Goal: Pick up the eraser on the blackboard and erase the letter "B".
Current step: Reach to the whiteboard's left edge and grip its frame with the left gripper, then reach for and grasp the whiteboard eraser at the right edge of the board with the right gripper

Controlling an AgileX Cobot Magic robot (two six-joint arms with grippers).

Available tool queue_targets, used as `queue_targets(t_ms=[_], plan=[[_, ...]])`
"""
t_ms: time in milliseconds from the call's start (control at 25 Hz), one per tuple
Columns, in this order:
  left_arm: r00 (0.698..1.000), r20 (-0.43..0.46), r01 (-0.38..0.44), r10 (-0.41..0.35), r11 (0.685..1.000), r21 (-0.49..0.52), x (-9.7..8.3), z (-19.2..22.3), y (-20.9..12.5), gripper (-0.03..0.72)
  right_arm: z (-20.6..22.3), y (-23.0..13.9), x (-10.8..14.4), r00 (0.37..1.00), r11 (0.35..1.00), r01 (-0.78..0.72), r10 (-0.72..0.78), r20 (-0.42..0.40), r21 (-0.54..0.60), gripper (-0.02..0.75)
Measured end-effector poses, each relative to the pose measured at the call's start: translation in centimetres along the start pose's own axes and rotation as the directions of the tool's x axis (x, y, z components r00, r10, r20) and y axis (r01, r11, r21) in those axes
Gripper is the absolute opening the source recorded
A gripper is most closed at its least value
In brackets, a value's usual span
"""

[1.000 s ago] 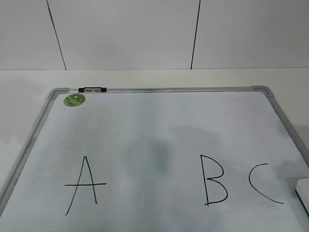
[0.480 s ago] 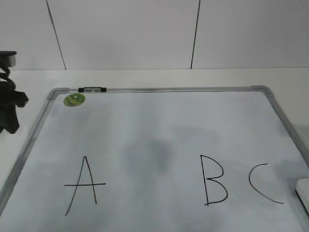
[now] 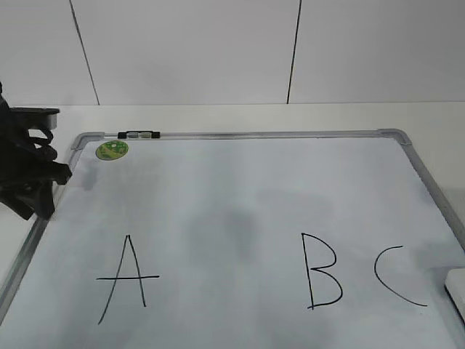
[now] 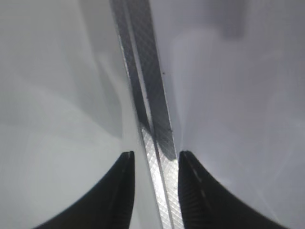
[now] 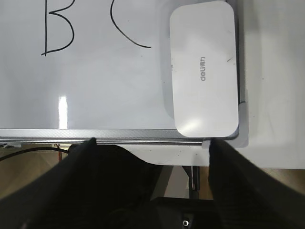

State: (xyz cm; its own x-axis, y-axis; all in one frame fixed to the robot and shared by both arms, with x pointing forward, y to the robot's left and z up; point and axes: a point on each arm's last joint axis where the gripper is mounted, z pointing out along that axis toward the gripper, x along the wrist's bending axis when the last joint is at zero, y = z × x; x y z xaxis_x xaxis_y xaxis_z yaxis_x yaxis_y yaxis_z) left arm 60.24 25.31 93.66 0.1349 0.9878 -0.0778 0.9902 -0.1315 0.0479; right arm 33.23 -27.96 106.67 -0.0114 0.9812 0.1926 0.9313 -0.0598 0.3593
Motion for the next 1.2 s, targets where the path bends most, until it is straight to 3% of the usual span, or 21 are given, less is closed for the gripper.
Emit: queue_targets(t_ms=[280, 520, 680, 920, 1200], plan=[[1.000, -0.002, 0.000, 0.000, 1.000, 0.014, 0.1, 0.8, 0.2, 0.217, 0.0, 0.0, 0.0, 1.000, 1.000, 0.000, 0.000, 0.000, 0.000, 0.582], [1.000, 0.006, 0.015, -0.015, 1.000, 0.012, 0.0, 0.7, 0.2, 0.036, 0.0, 0.0, 0.0, 1.000, 1.000, 0.000, 0.000, 0.000, 0.000, 0.582], [1.000, 0.010, 0.027, -0.027, 1.000, 0.012, 0.0, 0.7, 0.2, 0.028, 0.0, 0.0, 0.0, 1.000, 1.000, 0.001, -0.001, 0.004, 0.000, 0.582], [1.000, 0.010, 0.029, -0.029, 1.000, 0.012, 0.0, 0.7, 0.2, 0.028, 0.0, 0.1, -0.7, 0.997, 1.000, -0.007, 0.007, 0.077, -0.002, 0.592], [1.000, 0.010, 0.029, -0.029, 1.000, 0.012, 0.0, 0.7, 0.2, 0.028, 2.6, 1.9, -1.3, 0.990, 0.988, -0.051, 0.030, 0.137, 0.148, 0.651]])
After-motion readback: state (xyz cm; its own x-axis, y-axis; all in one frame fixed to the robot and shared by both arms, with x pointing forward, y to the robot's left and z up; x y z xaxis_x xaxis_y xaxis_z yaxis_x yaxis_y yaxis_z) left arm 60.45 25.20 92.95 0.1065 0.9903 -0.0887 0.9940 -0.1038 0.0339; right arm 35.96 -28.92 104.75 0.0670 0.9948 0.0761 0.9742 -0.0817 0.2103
